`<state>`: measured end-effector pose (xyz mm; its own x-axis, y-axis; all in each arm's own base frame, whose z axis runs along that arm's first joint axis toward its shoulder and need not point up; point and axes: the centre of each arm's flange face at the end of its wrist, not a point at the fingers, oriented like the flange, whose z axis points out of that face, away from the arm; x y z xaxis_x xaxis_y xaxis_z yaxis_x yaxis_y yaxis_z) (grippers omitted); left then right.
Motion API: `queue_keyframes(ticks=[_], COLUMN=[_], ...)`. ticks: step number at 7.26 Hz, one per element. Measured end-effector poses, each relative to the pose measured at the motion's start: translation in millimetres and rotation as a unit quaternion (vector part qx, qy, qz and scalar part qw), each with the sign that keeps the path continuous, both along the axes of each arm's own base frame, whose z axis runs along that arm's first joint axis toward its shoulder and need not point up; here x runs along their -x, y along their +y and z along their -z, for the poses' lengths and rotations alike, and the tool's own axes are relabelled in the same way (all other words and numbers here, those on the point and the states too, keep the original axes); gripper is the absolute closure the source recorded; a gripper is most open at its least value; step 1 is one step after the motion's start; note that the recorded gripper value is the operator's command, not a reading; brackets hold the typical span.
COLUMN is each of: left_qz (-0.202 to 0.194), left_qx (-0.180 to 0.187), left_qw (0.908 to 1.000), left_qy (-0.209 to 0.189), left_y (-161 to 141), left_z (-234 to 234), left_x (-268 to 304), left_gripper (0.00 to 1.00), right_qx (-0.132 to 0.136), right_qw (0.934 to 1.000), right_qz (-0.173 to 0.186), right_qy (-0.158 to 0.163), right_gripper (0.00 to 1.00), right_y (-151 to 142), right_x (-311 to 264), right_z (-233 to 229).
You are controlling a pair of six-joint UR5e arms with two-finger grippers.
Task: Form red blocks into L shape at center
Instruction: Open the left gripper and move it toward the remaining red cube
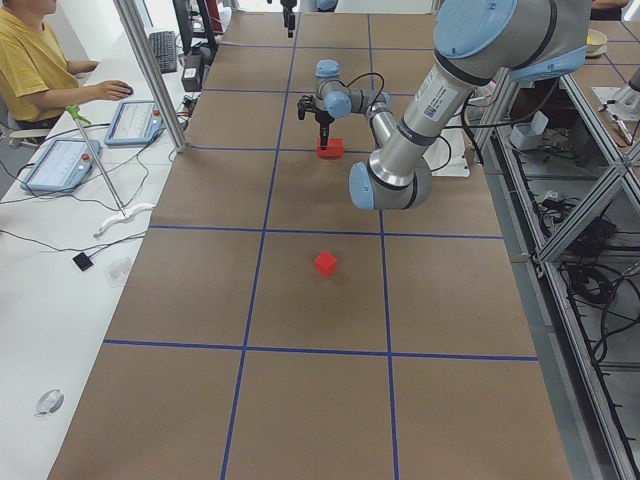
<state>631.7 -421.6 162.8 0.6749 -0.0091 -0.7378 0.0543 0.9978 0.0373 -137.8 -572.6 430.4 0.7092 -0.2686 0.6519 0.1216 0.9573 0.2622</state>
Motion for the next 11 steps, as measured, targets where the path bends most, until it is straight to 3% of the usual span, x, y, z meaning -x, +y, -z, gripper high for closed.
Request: queue_keyframes(ticks=[1,4,6,9,11], left_qz=[-0.001,-0.005,-0.027,-0.100,-0.158], left_qx=[-0.001,-0.013,-0.051,-0.128,-0.172], left_qw=[1.0000,0.9998,0.9982,0.9867,0.9718], left_qy=[0.000,0.012,0.018,-0.008,-0.033], left_y=[0,0,2,-7,-16], left_z=[0,14,12,-88,-167], left_x=[0,12,48,168,259], left_gripper=[0.01,0.00,0.00,0.00,0.00], right_qx=[0.000,0.000,0.000,0.000,0.000], right_qw=[1.0000,1.0000,1.0000,1.0000,1.0000], right_qz=[0.000,0.000,0.000,0.001,0.001], right_qy=[0.000,0.000,0.000,0.000,0.000], right_gripper=[0.01,0.01,0.01,0.01,0.01], right_y=[0,0,0,0,0], right_x=[0,0,0,1,1], right_z=[0,0,0,0,0])
